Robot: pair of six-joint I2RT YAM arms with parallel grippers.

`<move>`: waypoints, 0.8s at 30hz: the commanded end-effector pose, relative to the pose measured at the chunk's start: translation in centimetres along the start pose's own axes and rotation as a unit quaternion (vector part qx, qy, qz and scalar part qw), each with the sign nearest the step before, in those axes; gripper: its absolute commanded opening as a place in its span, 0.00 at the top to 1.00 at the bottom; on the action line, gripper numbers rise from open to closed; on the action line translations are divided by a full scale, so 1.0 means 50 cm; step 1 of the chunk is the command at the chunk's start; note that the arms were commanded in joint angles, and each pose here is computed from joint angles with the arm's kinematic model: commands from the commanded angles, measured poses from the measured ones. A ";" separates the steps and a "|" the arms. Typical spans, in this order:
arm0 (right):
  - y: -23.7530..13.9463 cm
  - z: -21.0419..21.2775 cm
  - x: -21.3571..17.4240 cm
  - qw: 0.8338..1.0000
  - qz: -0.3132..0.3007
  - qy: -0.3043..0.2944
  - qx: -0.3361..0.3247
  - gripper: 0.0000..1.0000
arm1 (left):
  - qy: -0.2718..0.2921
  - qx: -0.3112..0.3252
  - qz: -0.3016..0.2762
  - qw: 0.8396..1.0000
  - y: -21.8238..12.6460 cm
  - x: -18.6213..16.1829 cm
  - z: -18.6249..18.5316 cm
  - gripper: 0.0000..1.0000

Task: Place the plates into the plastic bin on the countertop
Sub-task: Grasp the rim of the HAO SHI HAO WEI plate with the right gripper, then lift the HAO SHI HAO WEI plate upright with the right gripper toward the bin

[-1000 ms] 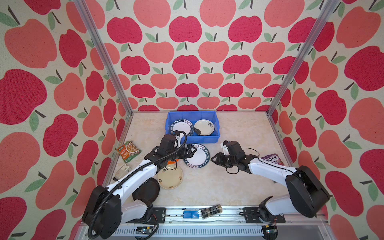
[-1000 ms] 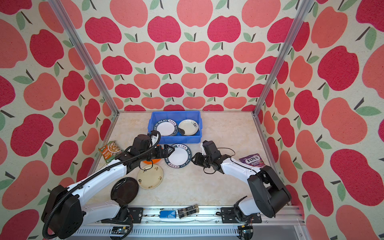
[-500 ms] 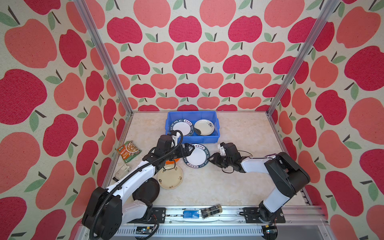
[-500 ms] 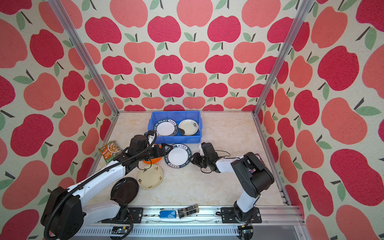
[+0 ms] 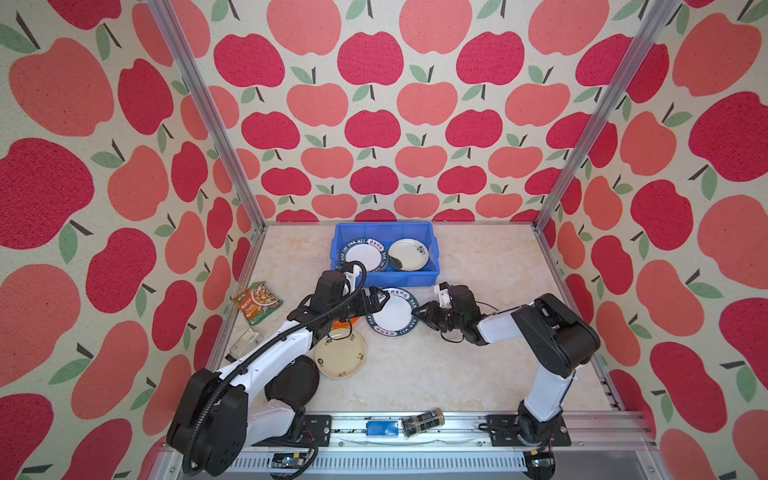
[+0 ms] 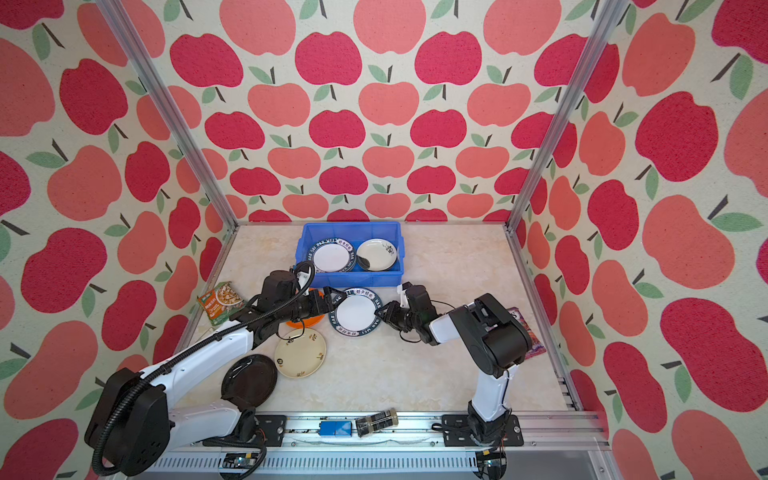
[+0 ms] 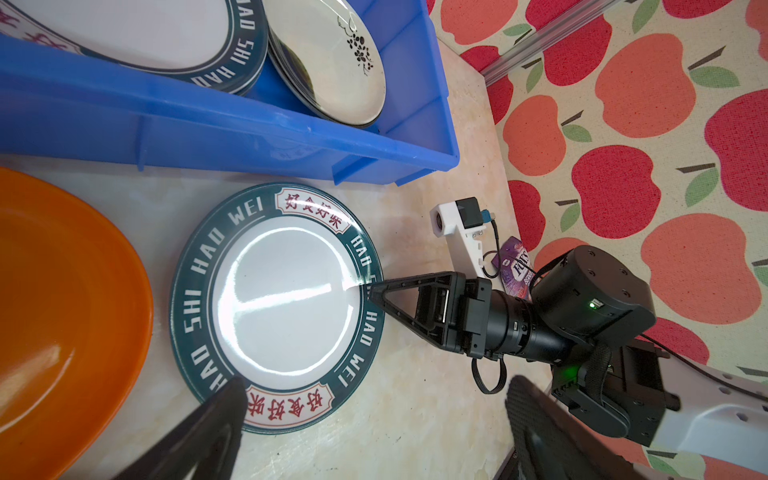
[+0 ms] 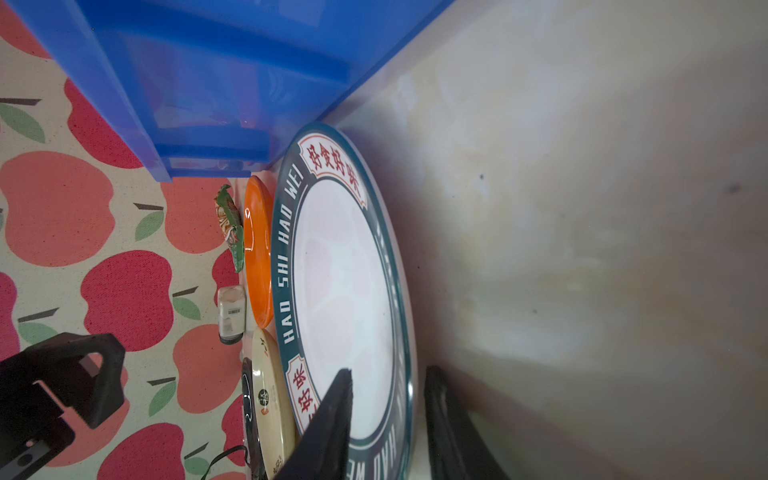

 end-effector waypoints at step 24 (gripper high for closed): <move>-0.036 -0.036 -0.025 0.999 0.029 0.033 -0.028 1.00 | -0.004 0.028 -0.035 0.999 -0.046 0.057 0.022 0.01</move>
Point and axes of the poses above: each gripper's point midway between its finger pads, its own y axis out along the fingers, its own z axis along the line the jaws close on, x = y × z, the point moved 9 cm from there along -y, back along the fingers, and after that the axes turned 3 degrees about -y, right-handed, at the moved point
